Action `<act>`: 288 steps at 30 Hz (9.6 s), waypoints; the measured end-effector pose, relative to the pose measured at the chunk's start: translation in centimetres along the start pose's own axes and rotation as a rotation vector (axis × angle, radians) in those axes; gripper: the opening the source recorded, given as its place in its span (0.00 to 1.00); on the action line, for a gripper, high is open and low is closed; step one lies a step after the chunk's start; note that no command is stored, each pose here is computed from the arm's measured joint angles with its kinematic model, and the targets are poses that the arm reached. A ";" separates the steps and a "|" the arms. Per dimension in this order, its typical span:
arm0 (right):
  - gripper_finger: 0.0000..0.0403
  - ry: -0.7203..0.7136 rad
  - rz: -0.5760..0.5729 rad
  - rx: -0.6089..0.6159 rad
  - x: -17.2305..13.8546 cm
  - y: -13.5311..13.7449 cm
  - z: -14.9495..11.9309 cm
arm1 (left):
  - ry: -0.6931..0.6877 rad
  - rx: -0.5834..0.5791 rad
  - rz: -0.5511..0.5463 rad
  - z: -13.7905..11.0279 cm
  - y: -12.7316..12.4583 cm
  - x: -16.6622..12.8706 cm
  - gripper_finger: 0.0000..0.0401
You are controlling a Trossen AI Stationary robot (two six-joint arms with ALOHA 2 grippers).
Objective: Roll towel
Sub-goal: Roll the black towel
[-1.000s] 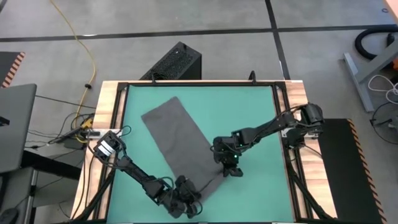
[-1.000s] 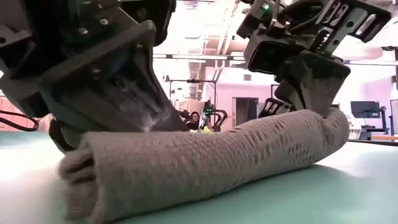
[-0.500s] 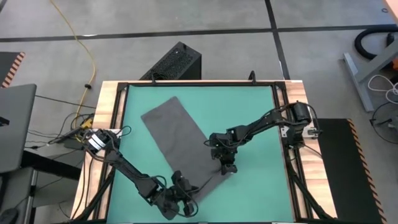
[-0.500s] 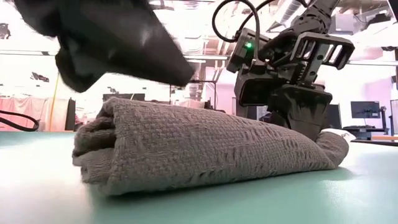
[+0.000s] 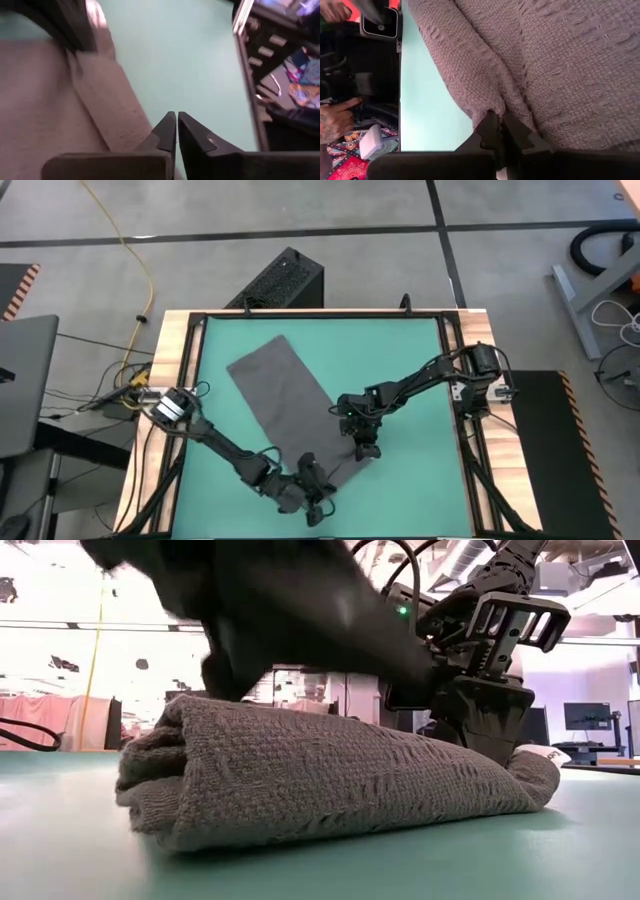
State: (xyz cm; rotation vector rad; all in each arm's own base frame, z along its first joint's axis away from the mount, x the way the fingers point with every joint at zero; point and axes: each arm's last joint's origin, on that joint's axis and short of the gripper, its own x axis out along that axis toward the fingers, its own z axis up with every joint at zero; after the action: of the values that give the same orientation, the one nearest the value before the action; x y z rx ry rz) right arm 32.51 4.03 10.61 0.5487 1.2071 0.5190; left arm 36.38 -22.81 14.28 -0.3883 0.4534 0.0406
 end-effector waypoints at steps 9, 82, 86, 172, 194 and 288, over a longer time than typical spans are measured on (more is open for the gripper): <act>0.06 0.002 -0.002 0.005 0.0 0.0 0.0 | 0.027 -0.007 0.034 0.4 2.0 1.4 0.00; 0.07 0.073 -0.339 -0.469 1.3 8.5 -2.9 | -0.102 -0.088 0.036 -2.9 5.1 -0.7 0.00; 0.05 0.102 -0.172 -0.373 0.4 7.4 -2.4 | -0.200 -0.054 0.008 -2.1 4.5 -0.9 0.00; 0.17 -0.010 -0.060 -0.191 -5.4 -0.5 2.4 | 0.269 -0.019 0.299 -1.6 0.0 1.6 0.00; 0.45 0.025 -0.243 -0.358 -7.2 2.1 1.6 | 0.256 -0.036 0.247 -4.1 -0.3 0.7 0.00; 0.54 -0.188 -0.336 -0.850 -0.8 10.9 -9.0 | 0.157 0.015 -0.068 -3.8 2.1 1.2 0.00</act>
State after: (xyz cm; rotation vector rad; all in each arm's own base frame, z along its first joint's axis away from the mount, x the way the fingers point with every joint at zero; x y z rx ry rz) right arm 22.73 12.83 15.88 -0.3217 0.7727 0.6157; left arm 35.63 -22.38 9.89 -0.3929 0.5948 -0.0593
